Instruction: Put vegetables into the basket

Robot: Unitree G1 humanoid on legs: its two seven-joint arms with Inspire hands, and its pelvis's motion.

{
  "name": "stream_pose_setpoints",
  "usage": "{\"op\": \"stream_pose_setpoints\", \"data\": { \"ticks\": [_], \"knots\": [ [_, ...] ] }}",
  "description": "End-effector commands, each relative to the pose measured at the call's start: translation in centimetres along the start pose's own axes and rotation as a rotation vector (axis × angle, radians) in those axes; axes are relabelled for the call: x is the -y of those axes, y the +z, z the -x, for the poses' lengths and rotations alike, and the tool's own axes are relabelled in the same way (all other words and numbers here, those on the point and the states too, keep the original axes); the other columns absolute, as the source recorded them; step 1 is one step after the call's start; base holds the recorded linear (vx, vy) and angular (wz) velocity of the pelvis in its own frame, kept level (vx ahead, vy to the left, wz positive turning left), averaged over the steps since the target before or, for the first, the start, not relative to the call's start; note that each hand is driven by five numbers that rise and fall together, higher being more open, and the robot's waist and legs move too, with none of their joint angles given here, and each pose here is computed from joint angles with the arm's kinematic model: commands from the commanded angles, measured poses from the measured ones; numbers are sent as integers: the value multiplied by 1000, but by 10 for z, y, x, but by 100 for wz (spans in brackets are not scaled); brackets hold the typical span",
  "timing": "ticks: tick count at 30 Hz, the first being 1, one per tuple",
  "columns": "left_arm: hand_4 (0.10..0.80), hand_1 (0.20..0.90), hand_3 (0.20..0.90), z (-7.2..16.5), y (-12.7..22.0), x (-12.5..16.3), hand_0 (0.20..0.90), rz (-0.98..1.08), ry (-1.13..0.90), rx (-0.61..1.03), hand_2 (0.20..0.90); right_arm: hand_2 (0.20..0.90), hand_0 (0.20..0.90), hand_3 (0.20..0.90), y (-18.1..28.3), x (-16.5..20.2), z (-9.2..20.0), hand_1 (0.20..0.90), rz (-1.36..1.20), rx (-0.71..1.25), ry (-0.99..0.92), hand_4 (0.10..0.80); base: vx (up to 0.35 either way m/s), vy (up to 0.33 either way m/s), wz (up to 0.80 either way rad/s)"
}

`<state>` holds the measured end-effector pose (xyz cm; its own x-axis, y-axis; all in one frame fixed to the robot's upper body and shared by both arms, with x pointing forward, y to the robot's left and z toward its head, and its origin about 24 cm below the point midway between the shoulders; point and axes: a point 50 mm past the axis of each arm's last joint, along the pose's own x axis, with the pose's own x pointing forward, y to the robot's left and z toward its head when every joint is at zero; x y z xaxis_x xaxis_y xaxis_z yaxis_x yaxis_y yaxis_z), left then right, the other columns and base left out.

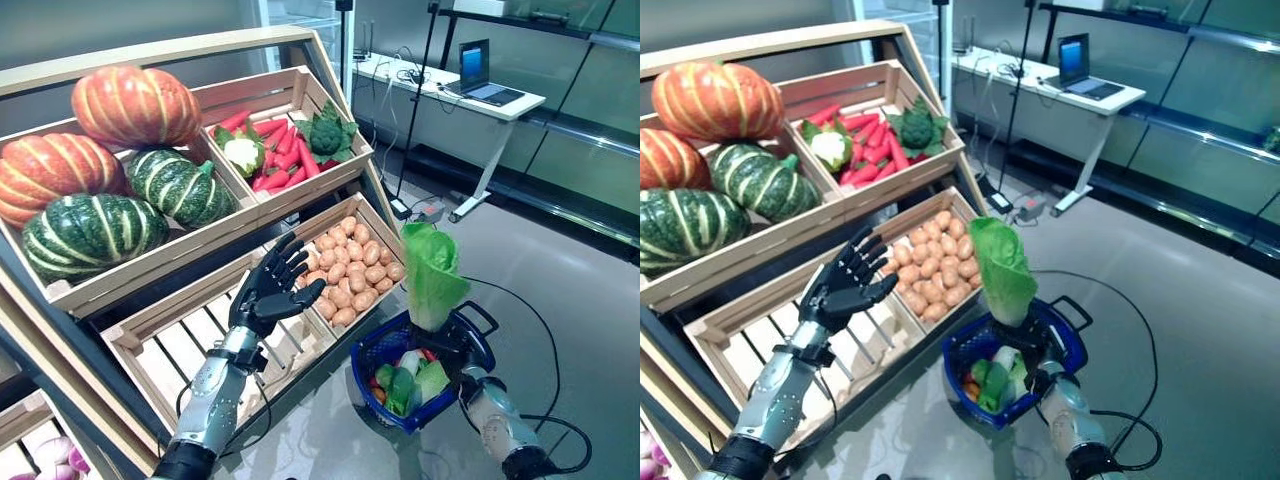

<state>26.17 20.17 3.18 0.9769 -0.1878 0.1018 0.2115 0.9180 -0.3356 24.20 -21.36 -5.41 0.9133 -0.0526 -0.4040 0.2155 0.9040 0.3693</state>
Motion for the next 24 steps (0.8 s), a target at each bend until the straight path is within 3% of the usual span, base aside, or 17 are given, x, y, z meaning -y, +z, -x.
{"op": "stream_pose_setpoints", "data": {
  "ticks": [1,14,21,24],
  "knots": [
    [800,900,900,-15,37,0,900,-103,-53,184,900,300,300,300,67,-10,-11,300,-54,294,108,400,31,-8,-5],
    [800,900,900,7,14,-20,900,-158,72,63,900,300,300,300,33,29,-9,300,-240,132,-75,400,28,-1,-10],
    [800,900,900,-4,15,-14,900,-168,71,79,900,300,300,300,39,42,-18,300,-407,148,-189,400,-88,-26,-3],
    [800,900,900,-22,23,-2,900,-155,48,127,900,300,300,300,74,27,-36,300,-399,221,-200,400,-268,-23,1]
  ]
}}
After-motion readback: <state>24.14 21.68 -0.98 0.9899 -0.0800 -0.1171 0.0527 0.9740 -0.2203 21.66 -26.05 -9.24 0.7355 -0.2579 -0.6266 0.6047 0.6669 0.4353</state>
